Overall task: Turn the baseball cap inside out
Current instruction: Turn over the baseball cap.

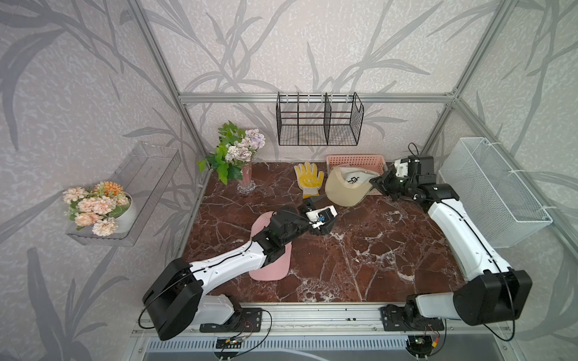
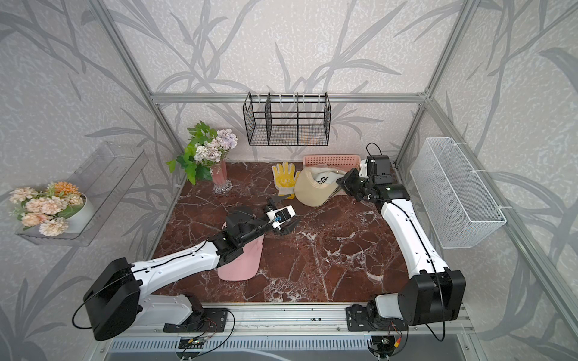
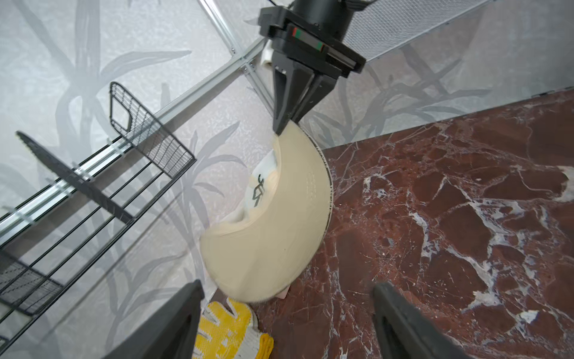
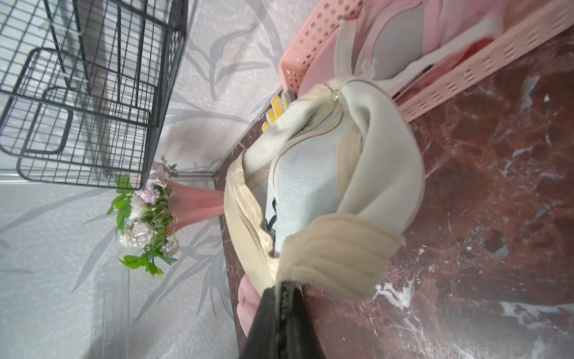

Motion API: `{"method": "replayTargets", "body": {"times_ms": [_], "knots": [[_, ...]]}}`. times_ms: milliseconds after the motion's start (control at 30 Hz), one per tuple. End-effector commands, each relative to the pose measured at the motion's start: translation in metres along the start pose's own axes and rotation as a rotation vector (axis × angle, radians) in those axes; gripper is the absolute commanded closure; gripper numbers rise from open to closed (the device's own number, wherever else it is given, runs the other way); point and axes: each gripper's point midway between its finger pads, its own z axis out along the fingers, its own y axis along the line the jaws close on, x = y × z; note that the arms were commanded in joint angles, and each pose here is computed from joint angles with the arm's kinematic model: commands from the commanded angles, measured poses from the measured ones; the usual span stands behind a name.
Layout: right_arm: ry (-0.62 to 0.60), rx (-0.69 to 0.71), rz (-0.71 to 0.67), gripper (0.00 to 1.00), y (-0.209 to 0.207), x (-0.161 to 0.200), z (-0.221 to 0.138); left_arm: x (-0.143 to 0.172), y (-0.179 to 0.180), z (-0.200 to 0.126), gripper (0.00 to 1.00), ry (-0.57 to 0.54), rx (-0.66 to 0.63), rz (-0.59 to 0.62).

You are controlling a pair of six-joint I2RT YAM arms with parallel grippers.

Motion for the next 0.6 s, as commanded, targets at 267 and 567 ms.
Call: {"method": "replayTargets", "body": {"times_ms": [267,567], "knots": [[0.059,-0.03,-0.048,1.0,0.004,0.037,-0.015,-0.001,-0.007,0.021,0.14,0.04,-0.105,0.188],[0.127,-0.049,-0.044,1.0,0.006,0.064,-0.004,0.018,-0.006,0.034,0.26,0.099,-0.211,0.258]]}}
